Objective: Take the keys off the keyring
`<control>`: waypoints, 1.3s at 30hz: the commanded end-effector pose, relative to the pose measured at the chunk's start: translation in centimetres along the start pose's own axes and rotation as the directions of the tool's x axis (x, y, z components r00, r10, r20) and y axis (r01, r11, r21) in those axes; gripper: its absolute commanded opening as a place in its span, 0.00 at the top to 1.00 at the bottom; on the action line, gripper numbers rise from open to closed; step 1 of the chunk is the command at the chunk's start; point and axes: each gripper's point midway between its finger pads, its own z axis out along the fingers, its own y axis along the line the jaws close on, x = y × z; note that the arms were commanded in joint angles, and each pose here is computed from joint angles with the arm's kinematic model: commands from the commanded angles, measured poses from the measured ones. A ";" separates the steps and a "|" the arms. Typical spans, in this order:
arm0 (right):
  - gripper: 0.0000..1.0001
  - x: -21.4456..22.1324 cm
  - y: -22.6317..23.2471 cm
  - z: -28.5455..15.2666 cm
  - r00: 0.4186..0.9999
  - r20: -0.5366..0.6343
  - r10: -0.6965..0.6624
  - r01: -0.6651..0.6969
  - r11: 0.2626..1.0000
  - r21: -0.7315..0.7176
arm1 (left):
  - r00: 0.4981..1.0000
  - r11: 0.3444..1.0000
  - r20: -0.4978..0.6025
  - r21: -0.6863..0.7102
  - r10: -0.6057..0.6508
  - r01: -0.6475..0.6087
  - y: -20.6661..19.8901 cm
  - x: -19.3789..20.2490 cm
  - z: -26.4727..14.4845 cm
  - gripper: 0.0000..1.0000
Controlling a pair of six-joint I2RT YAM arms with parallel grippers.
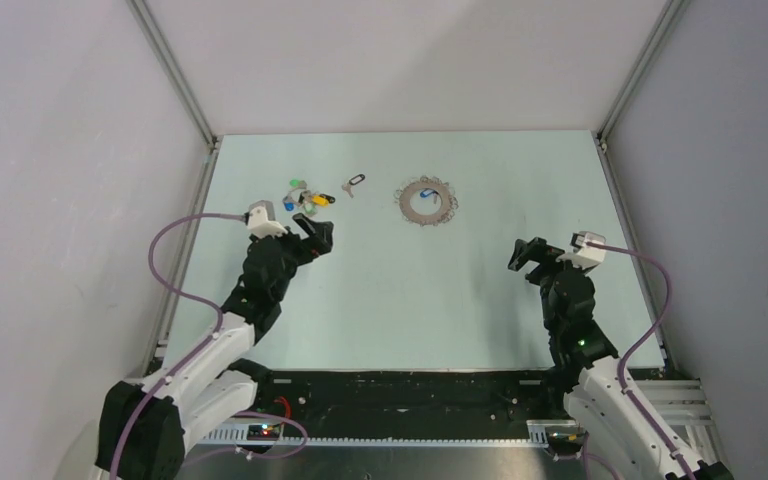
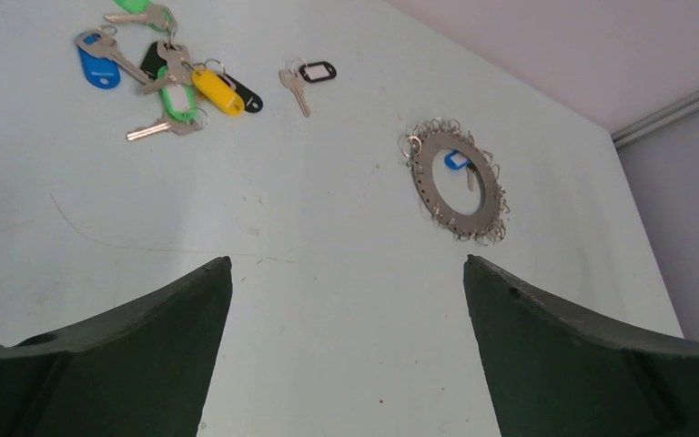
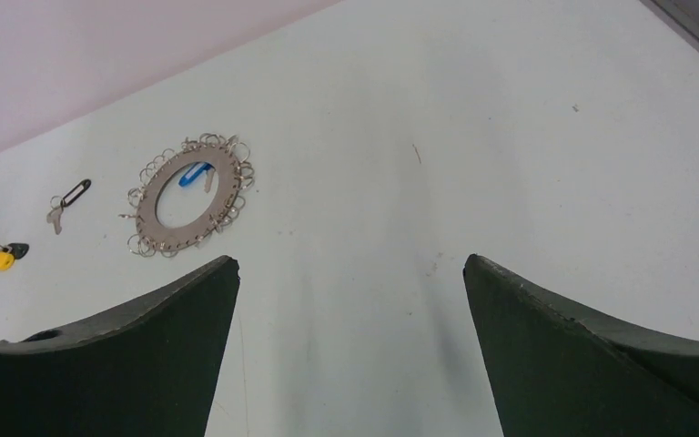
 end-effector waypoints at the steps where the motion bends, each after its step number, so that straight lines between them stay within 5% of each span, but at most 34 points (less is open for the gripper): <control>1: 0.01 -1.9 0.9 0.5 0.998 0.043 0.047 -0.047 0.999 -0.005 | 1.000 0.998 0.008 0.064 0.018 -0.019 -1.6 -0.3 0.5 0.00; 9: 0.01 -1.1 1.6 1.3 0.999 0.006 0.048 -0.048 0.999 -0.016 | 0.997 0.994 0.000 0.079 0.075 -0.075 -2.4 0.3 0.7 0.00; 14: 0.01 0.3 4.0 2.5 0.997 -0.044 0.056 -0.061 0.991 -0.119 | 0.982 0.971 -0.018 0.152 0.190 -0.185 -6.5 2.0 0.6 0.00; 18: 0.09 0.5 6.8 4.5 0.992 -0.120 0.043 -0.062 0.985 -0.161 | 0.963 0.950 -0.015 0.169 0.269 -0.263 -8.2 3.1 0.3 0.00; 23: 0.16 4.9 10.1 7.5 0.929 -0.355 -0.102 0.033 0.980 -0.195 | 0.961 0.947 -0.041 0.189 0.273 -0.260 -8.8 3.9 0.6 0.00; 30: 0.38 6.8 15.2 12.3 0.868 -0.468 -0.165 0.057 0.970 -0.236 | 0.961 0.947 -0.052 0.188 0.273 -0.259 -8.9 4.2 0.8 0.00; 39: 0.49 13.0 16.6 16.8 0.752 -0.624 -0.211 0.105 0.974 -0.202 | 0.961 0.949 -0.030 0.174 0.273 -0.264 -8.7 3.5 0.6 0.00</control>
